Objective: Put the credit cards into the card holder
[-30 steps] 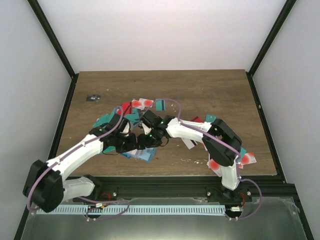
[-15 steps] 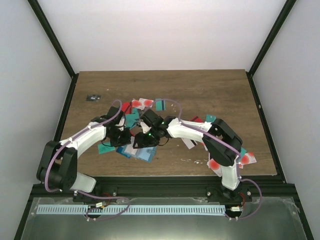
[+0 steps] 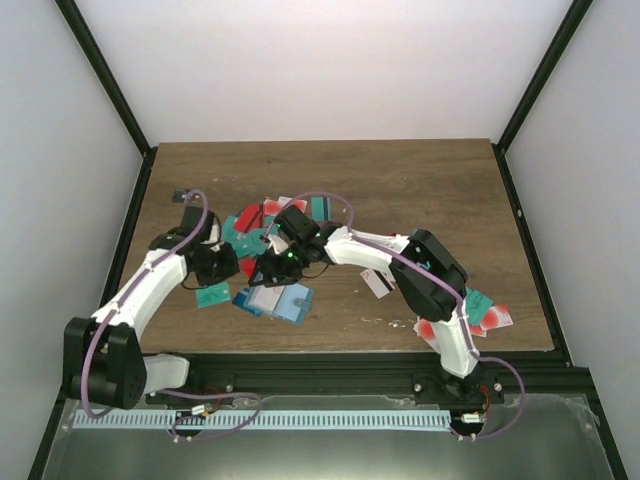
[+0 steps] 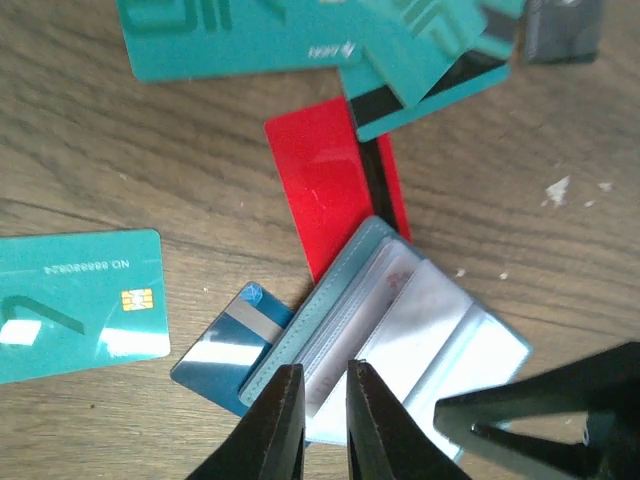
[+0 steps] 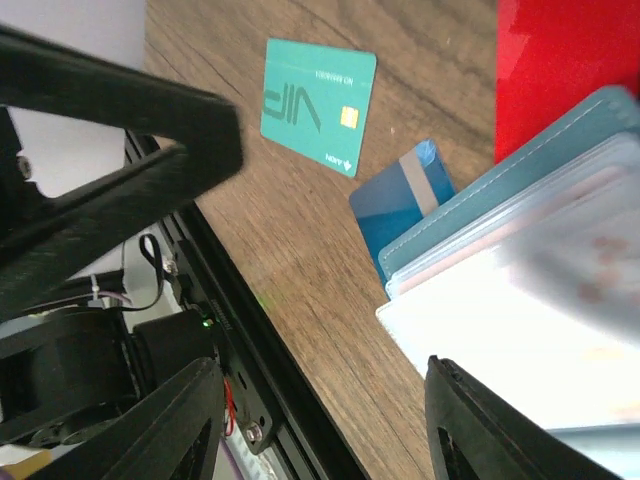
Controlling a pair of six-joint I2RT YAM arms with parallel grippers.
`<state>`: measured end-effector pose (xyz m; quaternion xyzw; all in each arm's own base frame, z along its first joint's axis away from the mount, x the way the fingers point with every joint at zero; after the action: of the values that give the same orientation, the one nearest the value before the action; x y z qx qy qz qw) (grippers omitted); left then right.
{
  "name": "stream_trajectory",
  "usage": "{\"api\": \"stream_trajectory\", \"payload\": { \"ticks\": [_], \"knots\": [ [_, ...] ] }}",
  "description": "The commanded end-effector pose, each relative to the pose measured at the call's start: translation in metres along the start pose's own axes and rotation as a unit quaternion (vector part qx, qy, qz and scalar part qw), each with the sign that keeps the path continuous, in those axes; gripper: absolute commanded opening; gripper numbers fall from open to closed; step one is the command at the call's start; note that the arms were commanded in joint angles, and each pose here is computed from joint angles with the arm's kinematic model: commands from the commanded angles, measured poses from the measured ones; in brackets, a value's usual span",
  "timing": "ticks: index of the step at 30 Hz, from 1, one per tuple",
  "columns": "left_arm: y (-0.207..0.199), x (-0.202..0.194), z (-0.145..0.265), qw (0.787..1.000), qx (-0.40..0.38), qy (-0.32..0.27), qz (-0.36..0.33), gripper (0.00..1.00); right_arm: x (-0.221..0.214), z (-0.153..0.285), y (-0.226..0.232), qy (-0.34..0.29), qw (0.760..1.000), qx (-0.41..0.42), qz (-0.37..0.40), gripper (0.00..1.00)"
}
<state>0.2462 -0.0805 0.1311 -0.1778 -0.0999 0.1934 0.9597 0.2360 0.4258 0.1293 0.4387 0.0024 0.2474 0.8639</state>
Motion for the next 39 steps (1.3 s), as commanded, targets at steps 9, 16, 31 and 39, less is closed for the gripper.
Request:
{"api": "stream_trajectory", "payload": {
  "ticks": [9, 16, 31, 39],
  "knots": [
    [-0.038, 0.011, 0.041, 0.994, -0.085, -0.028, -0.055, 0.27, 0.018, 0.115, 0.001, -0.120, 0.991, -0.058, 0.027, 0.59],
    [-0.042, 0.031, 0.033, 0.996, -0.014, -0.048, -0.079, 0.30, -0.052, 0.165, -0.054, -0.145, 0.972, -0.179, -0.042, 0.63],
    [0.059, 0.064, -0.024, 0.992, 0.124, -0.004, 0.009, 0.37, -0.125, 0.162, -0.068, -0.135, 0.974, -0.143, -0.114, 0.63],
    [0.035, 0.092, -0.022, 0.997, 0.068, -0.028, -0.021, 0.44, -0.133, 0.159, -0.073, -0.156, 0.970, -0.126, -0.134, 0.64]
  ]
}}
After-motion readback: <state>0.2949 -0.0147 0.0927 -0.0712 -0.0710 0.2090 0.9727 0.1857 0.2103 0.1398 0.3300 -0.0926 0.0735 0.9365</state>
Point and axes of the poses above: each gripper's point midway between its finger pads, its own z axis back along the fingers, its own y axis along the line the jaws close on, x = y × z, the point moved 5 cm from there along z, back along the fingers, and after that the axes turned 4 degrees about z, right-handed, at the moved point
